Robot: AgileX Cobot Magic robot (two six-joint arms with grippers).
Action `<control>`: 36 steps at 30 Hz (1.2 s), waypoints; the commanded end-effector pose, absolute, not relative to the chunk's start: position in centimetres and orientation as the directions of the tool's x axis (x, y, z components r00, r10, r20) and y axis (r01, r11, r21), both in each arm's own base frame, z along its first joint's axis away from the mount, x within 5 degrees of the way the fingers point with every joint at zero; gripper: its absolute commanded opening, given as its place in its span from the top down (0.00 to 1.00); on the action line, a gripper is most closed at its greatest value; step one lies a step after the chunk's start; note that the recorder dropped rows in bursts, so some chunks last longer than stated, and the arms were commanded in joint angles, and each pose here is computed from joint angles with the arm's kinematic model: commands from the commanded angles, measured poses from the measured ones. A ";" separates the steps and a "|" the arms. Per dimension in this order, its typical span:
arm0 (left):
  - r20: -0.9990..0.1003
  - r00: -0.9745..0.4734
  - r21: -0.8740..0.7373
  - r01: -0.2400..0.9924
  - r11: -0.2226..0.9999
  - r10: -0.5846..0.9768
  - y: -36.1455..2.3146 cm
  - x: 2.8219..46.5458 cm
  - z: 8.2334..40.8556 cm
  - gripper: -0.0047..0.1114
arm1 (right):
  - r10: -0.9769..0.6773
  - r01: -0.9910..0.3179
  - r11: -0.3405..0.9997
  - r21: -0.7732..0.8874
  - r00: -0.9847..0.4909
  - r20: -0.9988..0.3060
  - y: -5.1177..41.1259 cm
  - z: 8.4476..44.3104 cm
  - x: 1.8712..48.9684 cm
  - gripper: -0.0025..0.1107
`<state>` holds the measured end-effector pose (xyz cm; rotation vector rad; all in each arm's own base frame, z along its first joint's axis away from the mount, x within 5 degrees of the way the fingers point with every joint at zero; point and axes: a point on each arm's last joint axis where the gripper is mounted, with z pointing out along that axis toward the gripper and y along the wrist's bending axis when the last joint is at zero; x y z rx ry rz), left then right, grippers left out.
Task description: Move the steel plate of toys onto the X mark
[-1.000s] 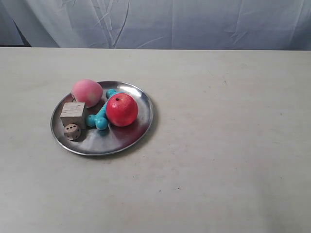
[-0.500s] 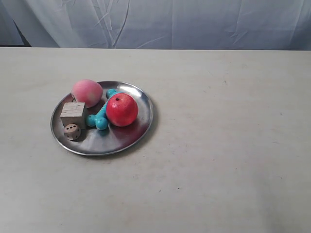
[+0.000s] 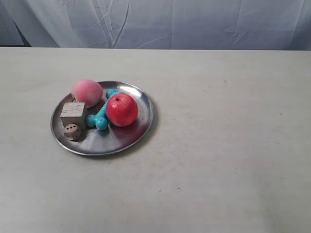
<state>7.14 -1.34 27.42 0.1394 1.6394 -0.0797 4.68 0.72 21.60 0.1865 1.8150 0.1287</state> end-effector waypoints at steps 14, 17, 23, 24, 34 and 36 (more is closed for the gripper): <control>-0.987 0.047 -0.157 -0.091 0.984 -0.153 0.3 5.7 20.8 0.96 | 0.195 0.063 0.981 0.185 -0.242 -0.951 0.7 21.5 4.6 0.98; -0.987 0.053 -0.154 -0.090 0.984 -0.149 0.3 5.6 20.9 0.96 | 0.195 0.063 0.981 0.185 -0.242 -0.951 0.7 21.5 4.6 0.98; -0.987 0.055 -0.154 -0.092 0.984 -0.149 0.4 5.6 20.9 0.96 | 0.195 0.063 0.981 0.185 -0.242 -0.951 0.7 21.5 4.6 0.98; -0.987 0.055 -0.154 -0.092 0.984 -0.149 0.4 5.6 20.9 0.96 | 0.197 0.064 0.980 0.187 -0.241 -0.950 0.7 21.5 4.6 0.98; -0.987 0.055 -0.154 -0.091 0.984 -0.149 0.3 5.6 20.9 0.96 | 0.197 0.064 0.980 0.187 -0.241 -0.950 0.7 21.5 4.6 0.98; -0.987 0.055 -0.154 -0.091 0.984 -0.149 0.3 5.6 20.9 0.96 | 0.197 0.064 0.980 0.187 -0.241 -0.950 0.7 21.5 4.6 0.98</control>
